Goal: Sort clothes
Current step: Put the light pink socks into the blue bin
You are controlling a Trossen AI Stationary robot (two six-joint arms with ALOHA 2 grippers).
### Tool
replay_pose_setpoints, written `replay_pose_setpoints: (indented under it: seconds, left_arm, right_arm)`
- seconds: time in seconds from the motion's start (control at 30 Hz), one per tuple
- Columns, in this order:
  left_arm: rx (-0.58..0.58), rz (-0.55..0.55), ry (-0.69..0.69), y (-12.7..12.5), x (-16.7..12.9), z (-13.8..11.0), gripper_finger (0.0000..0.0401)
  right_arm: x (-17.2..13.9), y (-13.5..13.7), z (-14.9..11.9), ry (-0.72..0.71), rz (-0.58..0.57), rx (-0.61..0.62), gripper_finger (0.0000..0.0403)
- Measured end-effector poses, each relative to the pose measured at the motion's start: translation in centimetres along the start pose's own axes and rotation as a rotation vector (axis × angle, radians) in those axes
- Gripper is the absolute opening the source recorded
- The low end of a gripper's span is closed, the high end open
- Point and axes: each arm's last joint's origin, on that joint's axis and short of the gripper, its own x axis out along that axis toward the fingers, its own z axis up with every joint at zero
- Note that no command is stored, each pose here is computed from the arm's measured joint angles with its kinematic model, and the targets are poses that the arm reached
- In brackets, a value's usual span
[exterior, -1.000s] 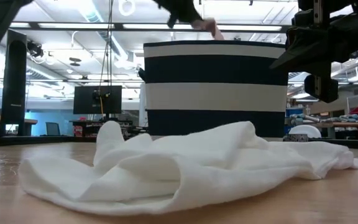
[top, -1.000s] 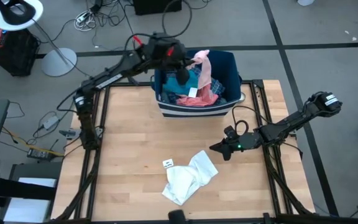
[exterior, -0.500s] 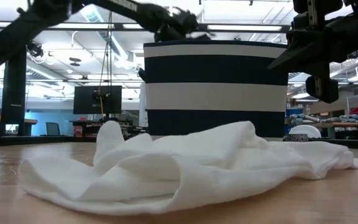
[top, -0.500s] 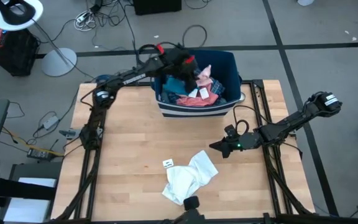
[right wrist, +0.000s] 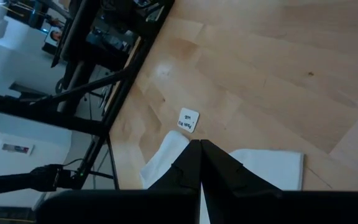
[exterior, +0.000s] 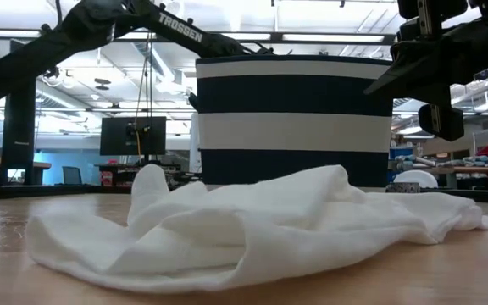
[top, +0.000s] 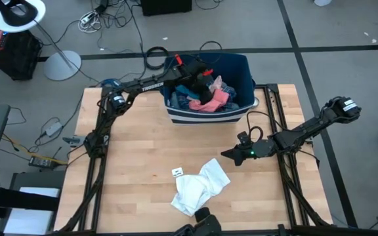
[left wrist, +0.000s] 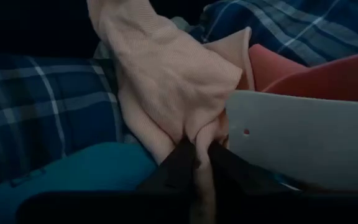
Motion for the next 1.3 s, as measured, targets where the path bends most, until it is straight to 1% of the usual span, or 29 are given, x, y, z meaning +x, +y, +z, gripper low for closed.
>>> replay_pose_setpoints:
  seconds: [0.07,0.2,0.37,0.47,0.57,0.63,0.7,0.83,0.93,1.03,1.13,1.17,1.23,1.3]
  left_arm:
    - [0.006,0.000,-0.010,0.0,0.0,0.1,0.0059]
    - [-0.020,-0.016,-0.021,0.0,0.0,0.2,0.0084]
    - [-0.046,-0.110,-0.022,-0.3,-0.1,0.2,0.0117]
    - [-0.079,-0.159,-0.023,-0.5,-0.4,0.3,0.0124]
    - [-0.120,-0.170,-0.033,-0.8,-1.5,0.8,0.0125]
    - [-0.115,-0.186,-0.044,-1.2,-2.7,1.3,0.0125]
    - [-0.086,-0.198,-0.071,-1.8,-4.4,1.9,0.0125]
    - [-0.041,-0.202,-0.155,-3.0,-8.4,3.5,0.0125]
    - [0.000,-0.201,-0.200,-3.8,-11.2,4.2,0.0125]
    - [0.041,-0.203,-0.197,-4.9,-13.5,4.2,0.0125]
    - [0.107,-0.212,-0.151,-6.6,-16.0,3.7,0.0125]
    - [0.138,-0.212,-0.140,-7.3,-16.7,3.5,0.0125]
    - [0.240,-0.210,-0.130,-9.1,-18.5,3.0,0.0125]
    - [0.319,-0.213,-0.151,-11.2,-20.0,2.4,0.0125]
  right_arm:
    - [0.0,0.0,0.0,0.000,0.000,0.000,0.0008]
    - [0.0,0.0,0.0,0.000,0.000,0.001,0.0008]
    - [0.0,0.0,0.0,0.000,0.000,-0.001,0.0008]
    - [0.0,0.0,0.0,0.000,0.000,-0.003,0.0008]
    - [0.0,0.0,0.0,0.001,0.000,-0.010,0.0008]
    - [0.0,0.0,0.0,0.001,0.000,-0.014,0.0008]
    - [0.0,0.0,0.0,0.001,0.000,-0.019,0.0008]
    - [0.0,0.0,0.0,0.003,0.001,-0.022,0.0008]
    - [0.0,0.0,-0.1,0.008,0.003,-0.028,0.0008]
    - [0.0,0.0,-0.1,0.009,0.004,-0.034,0.0008]
    - [0.0,0.0,-0.1,0.009,0.004,-0.058,0.0008]
    - [0.0,0.0,-0.1,0.009,0.004,-0.070,0.0008]
    - [0.0,0.0,-0.1,0.010,0.004,-0.092,0.0008]
    - [0.0,0.0,-0.1,0.010,0.005,-0.110,0.0008]
